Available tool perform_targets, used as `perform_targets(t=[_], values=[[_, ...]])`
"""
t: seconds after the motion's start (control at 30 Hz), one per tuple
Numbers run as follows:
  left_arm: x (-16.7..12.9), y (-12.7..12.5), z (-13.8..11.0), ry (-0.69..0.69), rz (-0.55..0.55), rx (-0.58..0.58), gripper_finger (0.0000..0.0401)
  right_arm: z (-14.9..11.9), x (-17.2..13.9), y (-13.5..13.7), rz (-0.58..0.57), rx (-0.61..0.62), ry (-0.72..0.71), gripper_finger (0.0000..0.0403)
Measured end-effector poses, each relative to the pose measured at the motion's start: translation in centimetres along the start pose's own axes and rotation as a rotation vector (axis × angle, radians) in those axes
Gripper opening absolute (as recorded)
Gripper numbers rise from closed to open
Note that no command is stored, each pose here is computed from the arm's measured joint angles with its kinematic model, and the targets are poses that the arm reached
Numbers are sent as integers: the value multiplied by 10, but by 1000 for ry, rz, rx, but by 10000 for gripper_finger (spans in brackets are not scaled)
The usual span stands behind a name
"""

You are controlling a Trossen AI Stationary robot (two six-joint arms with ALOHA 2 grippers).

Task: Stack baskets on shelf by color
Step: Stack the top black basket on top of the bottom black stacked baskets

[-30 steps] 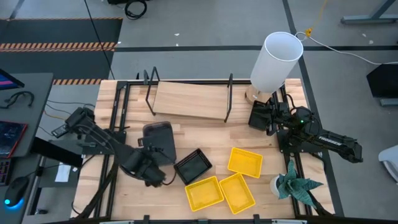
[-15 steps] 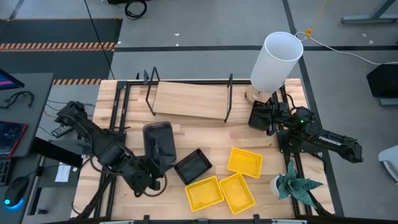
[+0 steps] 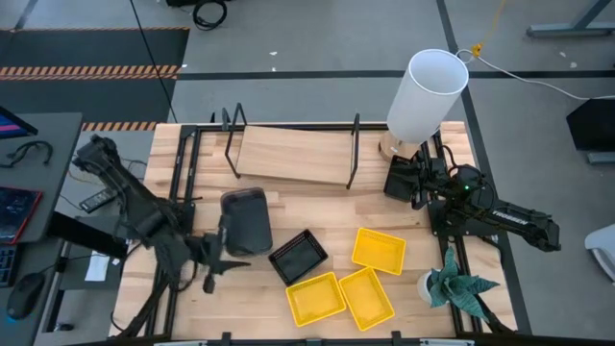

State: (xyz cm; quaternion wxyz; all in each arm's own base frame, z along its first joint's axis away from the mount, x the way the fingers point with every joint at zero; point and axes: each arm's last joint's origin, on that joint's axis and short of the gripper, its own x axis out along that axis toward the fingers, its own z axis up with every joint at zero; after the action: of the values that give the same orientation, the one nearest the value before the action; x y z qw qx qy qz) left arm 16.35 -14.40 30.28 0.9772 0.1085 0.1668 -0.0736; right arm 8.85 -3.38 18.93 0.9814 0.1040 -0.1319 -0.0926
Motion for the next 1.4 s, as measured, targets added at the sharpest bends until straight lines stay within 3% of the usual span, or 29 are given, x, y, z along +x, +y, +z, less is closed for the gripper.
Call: perform_targets(t=[0.3, 0.5, 0.67, 0.87, 1.4], values=[[-12, 13, -52, -171, 0, -122, 126, 0, 0, 0, -1, 0, 0, 115], [-12, 16, -64, -191, 52, -226, 126, 0, 0, 0, 0, 0, 0, 115], [-9, 18, -71, -158, 68, -240, 126, 0, 0, 0, -1, 0, 0, 115], [-9, 17, -76, -123, 54, -376, 126, 0, 0, 0, 0, 0, 0, 115], [-9, 16, -73, -138, -6, -399, 126, 0, 0, 0, 0, 0, 0, 115]])
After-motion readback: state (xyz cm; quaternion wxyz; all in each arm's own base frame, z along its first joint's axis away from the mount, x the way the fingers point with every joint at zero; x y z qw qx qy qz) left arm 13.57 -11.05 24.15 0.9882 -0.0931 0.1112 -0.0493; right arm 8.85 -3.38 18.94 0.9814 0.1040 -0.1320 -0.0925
